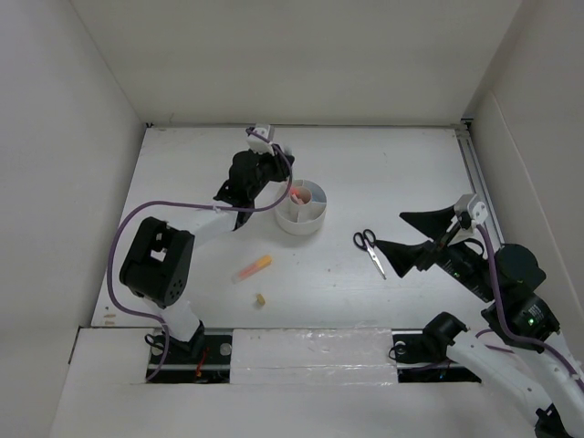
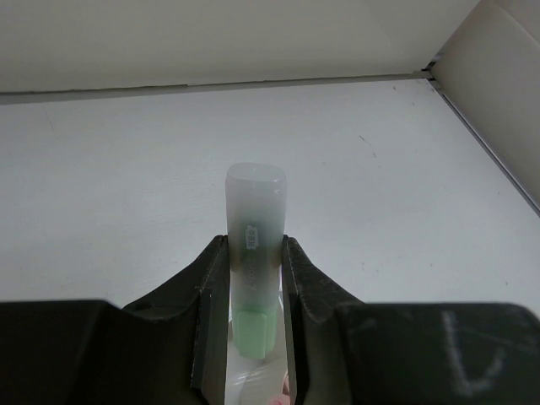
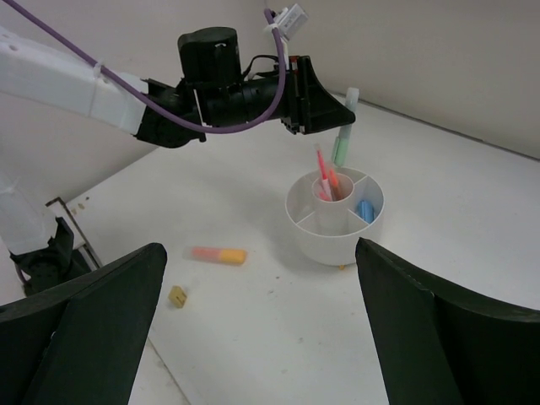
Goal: Sort the stationery into containers
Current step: Place the stationery into the container, then grab a piece of stationery with the left arm
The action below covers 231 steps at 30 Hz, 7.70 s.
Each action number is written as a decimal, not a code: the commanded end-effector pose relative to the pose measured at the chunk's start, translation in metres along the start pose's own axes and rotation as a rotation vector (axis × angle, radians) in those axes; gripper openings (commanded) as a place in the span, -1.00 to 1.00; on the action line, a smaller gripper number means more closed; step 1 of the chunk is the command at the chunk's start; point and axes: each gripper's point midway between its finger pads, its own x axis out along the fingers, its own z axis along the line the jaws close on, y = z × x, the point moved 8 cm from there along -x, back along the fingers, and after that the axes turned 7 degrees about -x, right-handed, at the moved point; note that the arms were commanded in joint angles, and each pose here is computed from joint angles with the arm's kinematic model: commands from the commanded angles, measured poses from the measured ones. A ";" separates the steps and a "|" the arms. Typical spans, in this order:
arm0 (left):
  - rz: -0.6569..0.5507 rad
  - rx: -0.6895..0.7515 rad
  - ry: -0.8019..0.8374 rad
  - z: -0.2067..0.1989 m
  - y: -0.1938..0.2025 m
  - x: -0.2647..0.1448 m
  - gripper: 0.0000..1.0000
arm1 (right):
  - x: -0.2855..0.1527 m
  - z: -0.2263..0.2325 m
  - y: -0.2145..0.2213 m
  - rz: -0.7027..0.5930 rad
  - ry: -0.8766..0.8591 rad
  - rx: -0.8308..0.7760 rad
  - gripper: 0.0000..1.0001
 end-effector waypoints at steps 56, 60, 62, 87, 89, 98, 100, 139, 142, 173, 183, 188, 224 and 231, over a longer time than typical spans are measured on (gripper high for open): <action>0.033 0.048 0.072 -0.001 0.015 -0.006 -1.00 | 0.002 0.000 -0.011 -0.039 -0.002 -0.025 1.00; 0.054 0.055 0.072 0.000 0.018 -0.007 -1.00 | 0.002 0.000 -0.011 -0.039 -0.002 -0.025 1.00; 0.054 0.055 0.072 0.000 0.018 -0.007 -1.00 | 0.002 0.000 -0.011 -0.039 -0.002 -0.025 1.00; 0.026 0.058 0.073 -0.003 0.013 -0.020 -0.57 | 0.002 0.000 -0.011 -0.039 -0.002 -0.025 1.00; 0.037 0.066 0.068 0.000 0.017 -0.019 -0.60 | 0.002 0.000 -0.011 -0.039 -0.002 -0.025 1.00; 0.038 0.076 0.045 0.003 0.018 -0.019 -0.64 | 0.002 0.000 -0.013 -0.048 -0.003 -0.026 1.00; 0.046 0.075 0.041 0.005 0.021 -0.020 -0.64 | 0.002 0.000 -0.013 -0.048 -0.003 -0.026 1.00; -0.228 -0.314 -0.610 0.034 -0.052 -0.129 1.00 | 0.001 0.002 -0.012 -0.056 -0.022 -0.028 1.00; -0.141 -0.405 -0.639 0.029 -0.040 -0.155 1.00 | 0.001 0.003 -0.012 -0.055 -0.022 -0.006 1.00; 1.020 0.186 -0.353 -0.028 0.083 -0.174 1.00 | -0.031 0.015 -0.049 -0.182 -0.068 0.012 1.00; 1.117 0.223 -0.440 -0.012 0.111 -0.165 1.00 | -0.044 0.018 -0.042 -0.219 -0.091 0.002 1.00; 1.138 0.281 -0.511 0.000 0.126 -0.161 1.00 | -0.051 0.019 -0.042 -0.244 -0.092 -0.011 1.00; 1.206 0.302 -0.574 0.008 0.145 -0.160 0.76 | -0.065 0.018 -0.047 -0.292 -0.072 -0.057 1.00; 1.227 0.306 -0.603 0.012 0.150 -0.161 0.65 | -0.065 0.018 -0.047 -0.292 -0.072 -0.057 1.00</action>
